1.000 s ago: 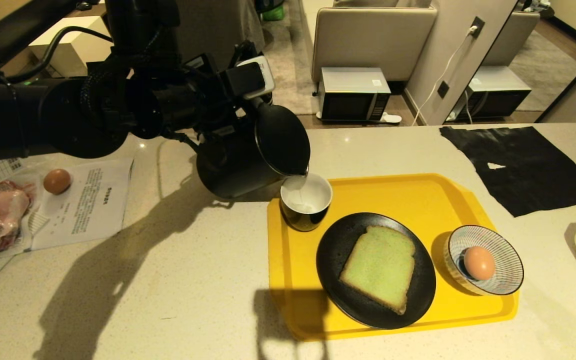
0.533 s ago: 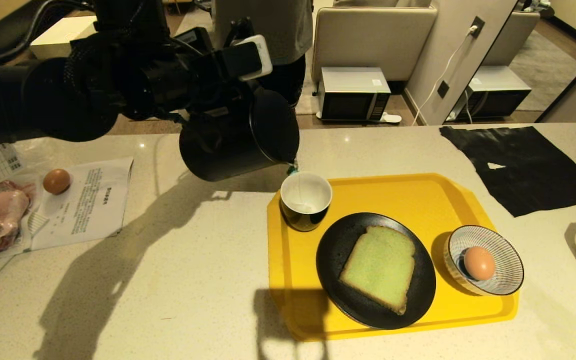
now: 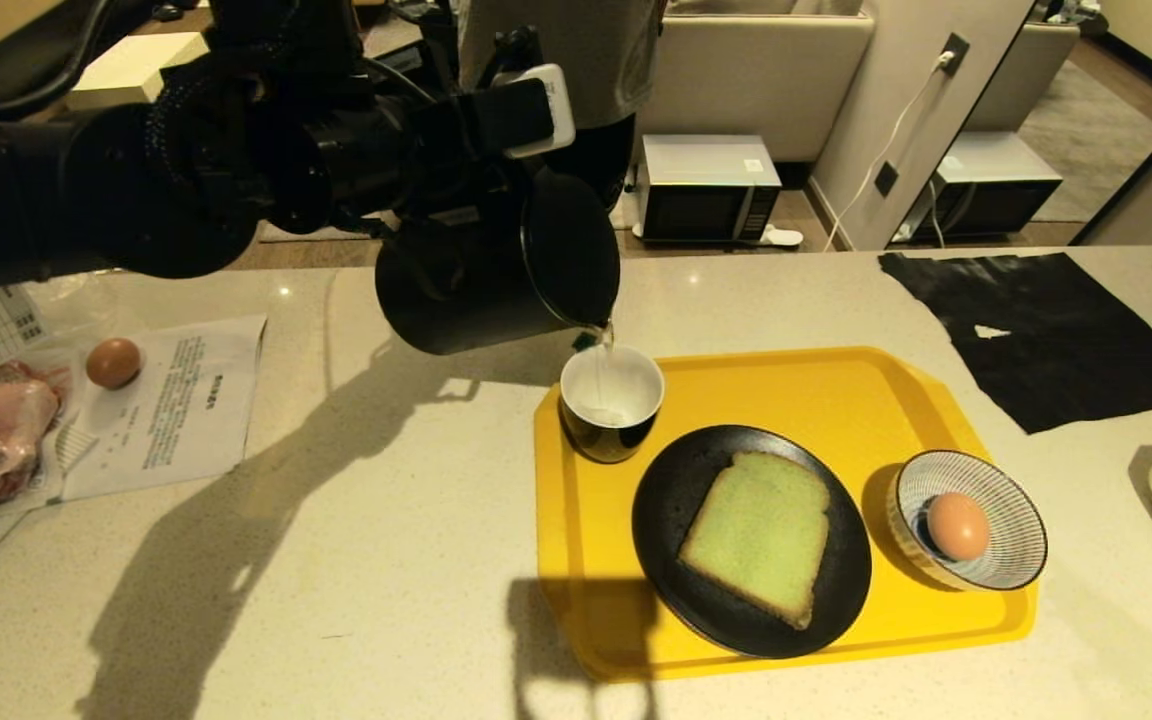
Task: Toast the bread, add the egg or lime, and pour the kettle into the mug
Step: Pour water into a cup
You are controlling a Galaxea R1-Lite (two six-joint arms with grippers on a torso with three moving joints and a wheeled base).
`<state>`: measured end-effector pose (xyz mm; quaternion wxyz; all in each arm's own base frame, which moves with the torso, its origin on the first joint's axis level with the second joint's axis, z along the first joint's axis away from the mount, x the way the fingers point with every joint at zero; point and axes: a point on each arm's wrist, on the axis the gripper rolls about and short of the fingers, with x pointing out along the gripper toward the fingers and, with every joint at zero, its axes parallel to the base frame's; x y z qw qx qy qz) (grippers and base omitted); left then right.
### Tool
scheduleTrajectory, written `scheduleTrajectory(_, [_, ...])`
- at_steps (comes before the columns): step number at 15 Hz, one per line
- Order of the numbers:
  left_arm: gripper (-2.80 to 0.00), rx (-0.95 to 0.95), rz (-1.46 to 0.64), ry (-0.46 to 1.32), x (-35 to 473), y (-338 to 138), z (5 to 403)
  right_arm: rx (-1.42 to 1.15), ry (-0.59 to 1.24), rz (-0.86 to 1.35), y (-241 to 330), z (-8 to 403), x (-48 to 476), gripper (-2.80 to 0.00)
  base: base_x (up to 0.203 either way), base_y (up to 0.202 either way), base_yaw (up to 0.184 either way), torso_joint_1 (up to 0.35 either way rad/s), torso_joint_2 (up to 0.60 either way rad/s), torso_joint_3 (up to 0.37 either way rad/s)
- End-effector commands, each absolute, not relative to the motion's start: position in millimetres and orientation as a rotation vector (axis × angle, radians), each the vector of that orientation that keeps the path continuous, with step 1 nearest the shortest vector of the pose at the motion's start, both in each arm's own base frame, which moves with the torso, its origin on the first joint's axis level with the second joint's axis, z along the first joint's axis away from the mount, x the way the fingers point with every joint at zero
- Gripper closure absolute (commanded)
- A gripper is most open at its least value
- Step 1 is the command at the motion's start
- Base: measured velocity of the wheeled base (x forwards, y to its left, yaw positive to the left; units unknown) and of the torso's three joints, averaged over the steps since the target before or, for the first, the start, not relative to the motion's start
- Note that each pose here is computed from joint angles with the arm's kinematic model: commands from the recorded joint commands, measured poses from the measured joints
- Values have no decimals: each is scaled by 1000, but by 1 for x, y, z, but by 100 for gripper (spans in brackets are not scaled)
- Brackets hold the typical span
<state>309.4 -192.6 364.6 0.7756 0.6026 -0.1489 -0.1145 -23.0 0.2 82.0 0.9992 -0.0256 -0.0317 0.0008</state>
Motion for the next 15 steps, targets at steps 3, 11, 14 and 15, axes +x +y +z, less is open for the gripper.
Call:
scheduleTrajectory(3, [0,1353,-253,-338,308,-198,363,-52,-35,2,0,74,-21,0,0,0,0,0,0,0])
scheduleTrajectory(11, [0,1375,-255,-349,306,-200,364,-52,-37,2,0,75,-21,0,0,0,0,0,0,0])
scheduleTrajectory(14, [0,1377,-255,-350,306,-200,364,-52,-35,2,0,74,-21,0,0,0,0,0,0,0])
scheduleTrajectory(15, [0,1378,-257,-352,305,-201,364,-52,-35,2,0,74,-21,0,0,0,0,0,0,0])
